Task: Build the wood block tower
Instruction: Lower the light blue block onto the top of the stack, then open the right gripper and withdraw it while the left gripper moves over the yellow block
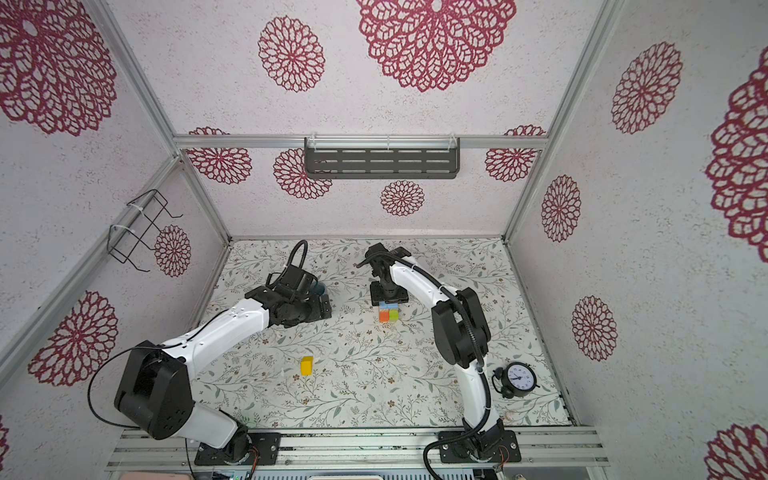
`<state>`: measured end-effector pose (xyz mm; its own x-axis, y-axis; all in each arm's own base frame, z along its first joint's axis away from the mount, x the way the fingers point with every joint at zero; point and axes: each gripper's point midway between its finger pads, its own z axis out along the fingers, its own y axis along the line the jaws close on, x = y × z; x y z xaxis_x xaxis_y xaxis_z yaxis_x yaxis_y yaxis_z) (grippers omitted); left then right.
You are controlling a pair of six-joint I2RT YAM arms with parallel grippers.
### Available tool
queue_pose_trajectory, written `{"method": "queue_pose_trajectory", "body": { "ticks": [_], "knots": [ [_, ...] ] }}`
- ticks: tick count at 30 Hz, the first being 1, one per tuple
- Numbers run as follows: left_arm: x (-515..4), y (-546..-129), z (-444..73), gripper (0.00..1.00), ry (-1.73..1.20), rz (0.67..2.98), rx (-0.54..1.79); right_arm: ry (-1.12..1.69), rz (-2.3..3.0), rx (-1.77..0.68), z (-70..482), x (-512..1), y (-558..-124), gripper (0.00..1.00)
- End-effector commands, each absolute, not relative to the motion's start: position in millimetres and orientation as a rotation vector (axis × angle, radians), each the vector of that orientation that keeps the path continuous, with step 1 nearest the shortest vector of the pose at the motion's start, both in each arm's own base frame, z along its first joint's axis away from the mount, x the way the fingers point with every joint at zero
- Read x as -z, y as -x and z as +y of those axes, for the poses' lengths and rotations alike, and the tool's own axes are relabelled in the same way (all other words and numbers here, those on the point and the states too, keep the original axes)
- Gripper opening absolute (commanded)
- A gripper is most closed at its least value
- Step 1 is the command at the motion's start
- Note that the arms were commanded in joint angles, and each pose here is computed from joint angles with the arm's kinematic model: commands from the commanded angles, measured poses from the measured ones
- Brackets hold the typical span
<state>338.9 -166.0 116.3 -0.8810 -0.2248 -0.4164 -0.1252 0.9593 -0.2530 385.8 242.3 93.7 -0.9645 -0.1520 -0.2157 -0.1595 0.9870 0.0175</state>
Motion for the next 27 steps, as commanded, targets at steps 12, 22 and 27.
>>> {"method": "queue_pose_trajectory", "body": {
  "ticks": [12,22,27],
  "knots": [
    [-122,-329,-154,0.99,0.272,2.662,0.266,0.18,2.831,-0.058,236,-125,-393,0.74],
    [-114,-285,-133,0.71,0.34,2.677,0.27,0.117,2.626,-0.259,234,-175,-390,0.77],
    [-97,-254,-119,0.41,0.388,2.701,0.224,0.067,2.561,-0.338,218,-182,-372,0.78]
  ]
}}
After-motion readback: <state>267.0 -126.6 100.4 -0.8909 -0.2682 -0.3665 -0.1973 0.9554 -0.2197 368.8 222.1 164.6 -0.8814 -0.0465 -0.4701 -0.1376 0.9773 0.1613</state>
